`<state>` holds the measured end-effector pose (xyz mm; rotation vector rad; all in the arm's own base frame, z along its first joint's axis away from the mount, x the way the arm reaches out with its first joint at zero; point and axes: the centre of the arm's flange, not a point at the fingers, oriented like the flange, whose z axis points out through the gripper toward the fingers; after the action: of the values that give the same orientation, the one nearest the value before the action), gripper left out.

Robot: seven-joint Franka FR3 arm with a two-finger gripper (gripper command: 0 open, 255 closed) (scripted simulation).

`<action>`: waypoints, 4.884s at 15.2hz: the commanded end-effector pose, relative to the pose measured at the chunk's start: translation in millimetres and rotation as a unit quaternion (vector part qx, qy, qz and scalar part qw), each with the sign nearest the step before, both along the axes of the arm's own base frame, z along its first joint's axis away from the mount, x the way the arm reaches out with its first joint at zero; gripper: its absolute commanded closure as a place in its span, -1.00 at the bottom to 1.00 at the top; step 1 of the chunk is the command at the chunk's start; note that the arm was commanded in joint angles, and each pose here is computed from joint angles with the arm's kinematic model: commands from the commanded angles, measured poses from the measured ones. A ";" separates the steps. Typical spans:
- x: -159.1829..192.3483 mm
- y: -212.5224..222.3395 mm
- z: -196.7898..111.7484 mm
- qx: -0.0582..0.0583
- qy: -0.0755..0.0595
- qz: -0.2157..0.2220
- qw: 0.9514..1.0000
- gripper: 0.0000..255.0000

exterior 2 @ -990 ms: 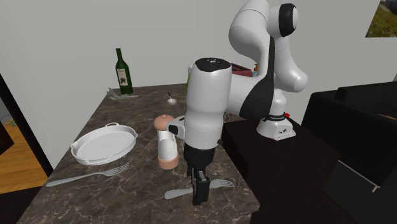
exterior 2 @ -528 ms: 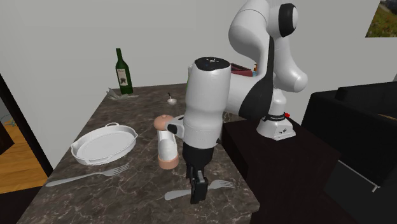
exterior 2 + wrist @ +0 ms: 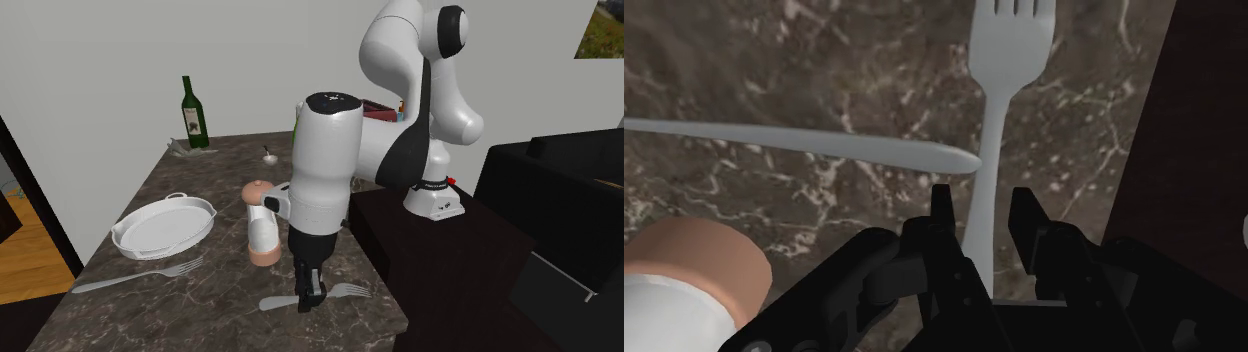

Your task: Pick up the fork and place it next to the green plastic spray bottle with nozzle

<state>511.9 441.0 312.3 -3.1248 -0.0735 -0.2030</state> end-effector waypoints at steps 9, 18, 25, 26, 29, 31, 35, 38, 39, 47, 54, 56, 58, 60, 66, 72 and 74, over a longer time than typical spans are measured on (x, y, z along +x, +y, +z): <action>-1.5 1.1 39.5 -0.001 0.002 0.001 1.000 1.00; -1.5 1.1 87.1 -0.001 0.002 0.001 1.000 1.00; -1.5 1.1 124.0 -0.001 0.002 0.001 1.000 1.00; -1.5 1.1 129.3 -0.001 0.002 0.001 1.000 1.00; -1.5 1.1 145.2 -0.001 0.002 0.001 1.000 1.00; -1.5 1.1 155.7 -0.001 0.002 0.001 1.000 1.00; -1.5 1.1 176.8 -0.001 0.002 0.001 1.000 1.00; -1.5 1.1 192.7 -0.001 0.002 0.001 1.000 1.00; -1.5 1.1 198.0 -0.001 0.002 0.001 1.000 1.00; -1.5 1.1 240.2 -0.001 0.002 0.001 1.000 1.00; -1.5 1.1 277.2 -0.001 0.002 0.001 1.000 1.00; -1.5 1.1 287.7 -0.001 0.002 0.001 1.000 1.00; -1.5 1.1 298.3 -0.001 0.002 0.001 1.000 1.00; -1.5 1.1 308.9 -0.001 0.002 0.001 1.000 1.00; -11.8 -64.1 313.2 -0.001 0.002 0.001 1.000 1.00; -24.1 -142.3 313.4 -0.001 0.002 0.001 1.000 1.00; -28.2 -168.4 313.4 -0.001 0.002 0.001 1.000 1.00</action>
<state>486.3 287.3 627.6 -3.1273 -0.0752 -0.1969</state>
